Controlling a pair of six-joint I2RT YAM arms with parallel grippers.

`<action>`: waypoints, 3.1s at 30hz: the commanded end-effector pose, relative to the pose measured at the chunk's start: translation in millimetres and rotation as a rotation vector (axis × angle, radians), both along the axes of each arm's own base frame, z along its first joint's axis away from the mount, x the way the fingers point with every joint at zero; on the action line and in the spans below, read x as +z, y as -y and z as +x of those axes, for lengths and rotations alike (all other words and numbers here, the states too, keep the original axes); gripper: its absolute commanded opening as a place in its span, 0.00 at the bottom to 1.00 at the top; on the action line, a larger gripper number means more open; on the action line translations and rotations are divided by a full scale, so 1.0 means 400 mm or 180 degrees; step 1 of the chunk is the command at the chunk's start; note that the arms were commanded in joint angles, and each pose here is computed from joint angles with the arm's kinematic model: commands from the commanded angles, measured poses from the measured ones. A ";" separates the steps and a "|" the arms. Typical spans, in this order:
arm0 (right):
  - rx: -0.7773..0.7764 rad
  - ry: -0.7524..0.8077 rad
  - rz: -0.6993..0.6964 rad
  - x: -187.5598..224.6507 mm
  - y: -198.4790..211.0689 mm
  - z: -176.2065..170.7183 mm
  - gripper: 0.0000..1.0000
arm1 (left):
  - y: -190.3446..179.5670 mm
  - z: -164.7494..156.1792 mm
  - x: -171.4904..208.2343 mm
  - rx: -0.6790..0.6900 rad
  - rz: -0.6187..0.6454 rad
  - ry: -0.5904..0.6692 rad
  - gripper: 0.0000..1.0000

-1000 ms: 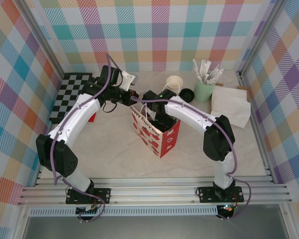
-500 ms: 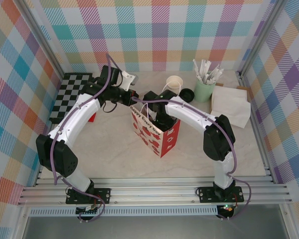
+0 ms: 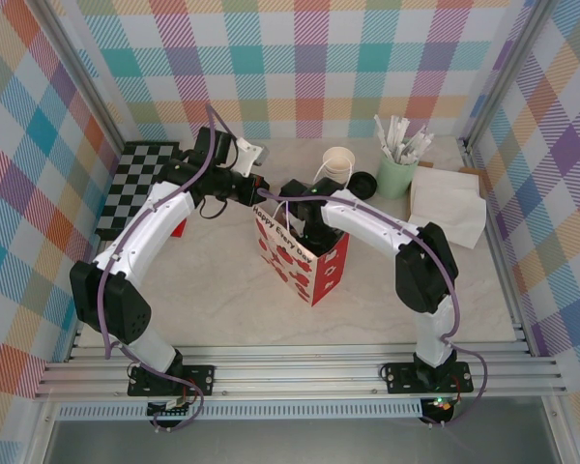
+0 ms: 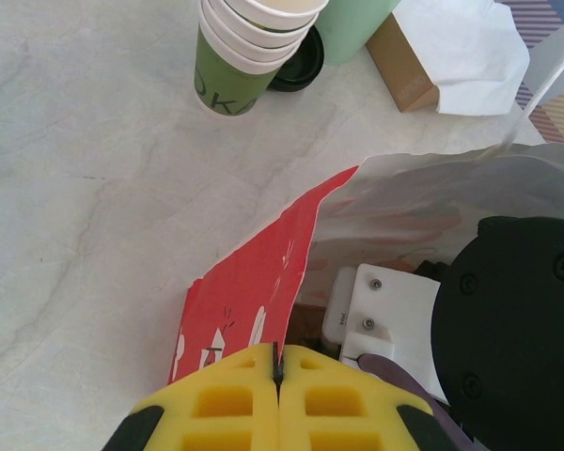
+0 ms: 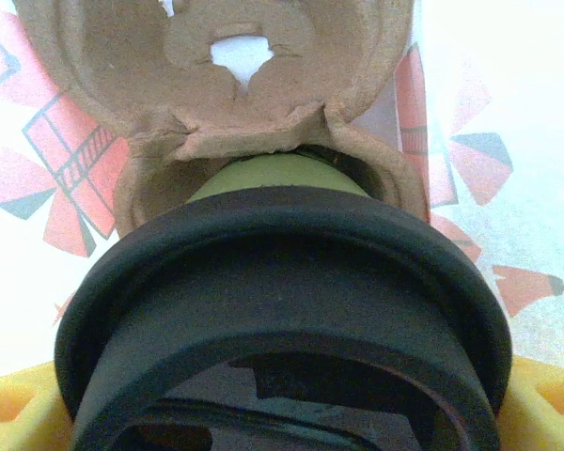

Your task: Pack the takeout coffee

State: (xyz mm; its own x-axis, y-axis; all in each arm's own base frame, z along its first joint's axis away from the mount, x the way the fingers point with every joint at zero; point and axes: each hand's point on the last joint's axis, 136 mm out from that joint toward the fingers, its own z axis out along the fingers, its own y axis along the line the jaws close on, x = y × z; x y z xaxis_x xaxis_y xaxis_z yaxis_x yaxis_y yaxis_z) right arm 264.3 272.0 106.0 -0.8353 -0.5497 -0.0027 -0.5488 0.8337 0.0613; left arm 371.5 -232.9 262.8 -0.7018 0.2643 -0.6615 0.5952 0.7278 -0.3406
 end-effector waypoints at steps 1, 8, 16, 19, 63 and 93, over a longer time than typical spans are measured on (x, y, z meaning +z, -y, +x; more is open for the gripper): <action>-0.0046 -0.0121 -0.0187 -0.084 0.022 -0.002 0.59 | 0.008 -0.019 -0.013 -0.0111 -0.0011 -0.0129 0.00; -0.0024 -0.0072 -0.0156 -0.100 0.019 0.005 0.59 | 0.009 -0.019 -0.014 -0.0115 -0.0015 -0.0137 0.00; -0.0008 -0.0037 -0.0116 -0.110 0.017 0.007 0.59 | 0.009 -0.020 -0.019 -0.0112 -0.0009 -0.0179 0.00; -0.0011 -0.0037 -0.0122 -0.110 0.017 0.006 0.59 | 0.011 -0.021 -0.016 -0.0127 -0.0016 -0.0170 0.00; 0.0031 -0.0359 -0.0562 -0.224 0.065 -0.027 0.59 | 0.017 -0.031 -0.011 -0.0191 -0.0061 -0.0176 0.00; 0.0033 -0.0258 -0.0455 -0.187 0.047 -0.012 0.59 | 0.015 -0.031 -0.015 -0.0182 -0.0041 -0.0179 0.00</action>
State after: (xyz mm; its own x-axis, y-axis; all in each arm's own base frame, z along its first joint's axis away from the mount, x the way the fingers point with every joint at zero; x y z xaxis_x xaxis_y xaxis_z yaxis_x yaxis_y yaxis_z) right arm 262.0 274.6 95.4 -0.8341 -0.5515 -0.0002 -0.5498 0.8314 0.0806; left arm 368.5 -235.8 262.7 -0.7076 0.2643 -0.6554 0.6038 0.7080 -0.3664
